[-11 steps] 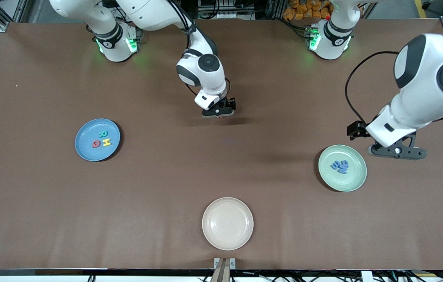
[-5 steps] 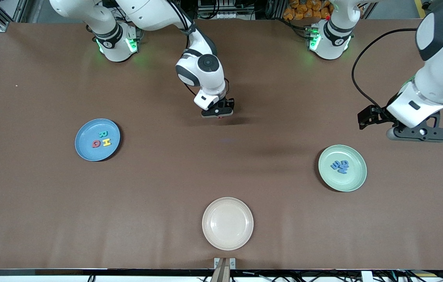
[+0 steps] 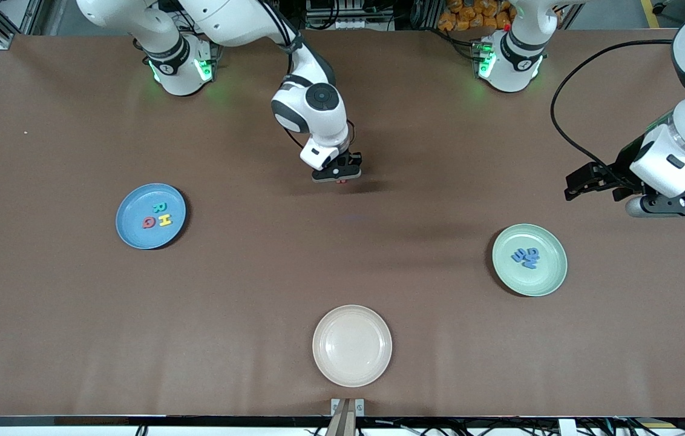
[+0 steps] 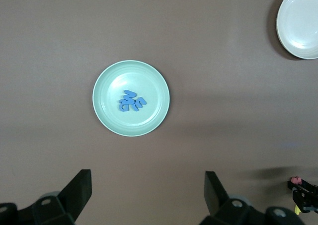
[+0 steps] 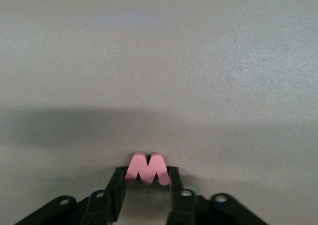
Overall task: Sort uppercase to blue plate, lowercase to green plate
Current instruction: 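Release the W on the green plate while the right gripper grasps the m, then carry the pink m with the right gripper to the blue plate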
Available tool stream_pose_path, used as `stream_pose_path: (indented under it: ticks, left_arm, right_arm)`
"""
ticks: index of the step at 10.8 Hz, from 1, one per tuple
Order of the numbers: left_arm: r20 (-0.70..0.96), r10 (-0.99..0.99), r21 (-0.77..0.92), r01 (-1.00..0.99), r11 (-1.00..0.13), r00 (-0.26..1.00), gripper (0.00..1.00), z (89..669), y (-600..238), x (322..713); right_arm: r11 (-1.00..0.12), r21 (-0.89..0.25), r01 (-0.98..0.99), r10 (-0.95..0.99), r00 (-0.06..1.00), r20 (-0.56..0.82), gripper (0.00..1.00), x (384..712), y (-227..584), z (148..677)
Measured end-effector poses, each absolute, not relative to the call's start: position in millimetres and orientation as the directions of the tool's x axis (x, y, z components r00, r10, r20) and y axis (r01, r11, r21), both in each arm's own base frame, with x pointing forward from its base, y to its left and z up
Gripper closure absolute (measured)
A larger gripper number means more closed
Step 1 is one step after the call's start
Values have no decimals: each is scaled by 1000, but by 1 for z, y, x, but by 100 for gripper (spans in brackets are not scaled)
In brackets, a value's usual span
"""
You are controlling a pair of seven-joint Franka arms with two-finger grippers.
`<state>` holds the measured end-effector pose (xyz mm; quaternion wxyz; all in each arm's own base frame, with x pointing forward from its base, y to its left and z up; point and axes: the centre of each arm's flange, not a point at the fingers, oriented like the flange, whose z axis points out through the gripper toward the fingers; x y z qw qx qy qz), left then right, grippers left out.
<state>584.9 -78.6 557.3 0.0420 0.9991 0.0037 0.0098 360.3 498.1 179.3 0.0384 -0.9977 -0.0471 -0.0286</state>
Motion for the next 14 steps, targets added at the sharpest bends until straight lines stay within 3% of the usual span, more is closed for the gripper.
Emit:
stream_pose_path:
  ticks: [4, 6, 11, 14]
  left_arm:
    - [19, 6, 84, 4, -996, 1000, 0, 570, -79, 583]
    - [20, 5, 84, 4, -996, 1000, 0, 581, -78, 582]
    - [12, 5, 72, 4, -997, 1000, 0, 582, -76, 581]
    - [12, 5, 65, 4, -998, 1000, 0, 584, -75, 580]
  right_arm:
    - [-993, -72, 98, 93, 994, 60, 60, 361, 498, 179]
    - [-992, -3, 126, 125, 992, 16, 60, 373, 489, 181]
    - [-960, 96, 262, 255, 963, -85, 60, 438, 430, 216]
    - [-912, 93, 399, 386, 913, -132, 60, 493, 351, 227]
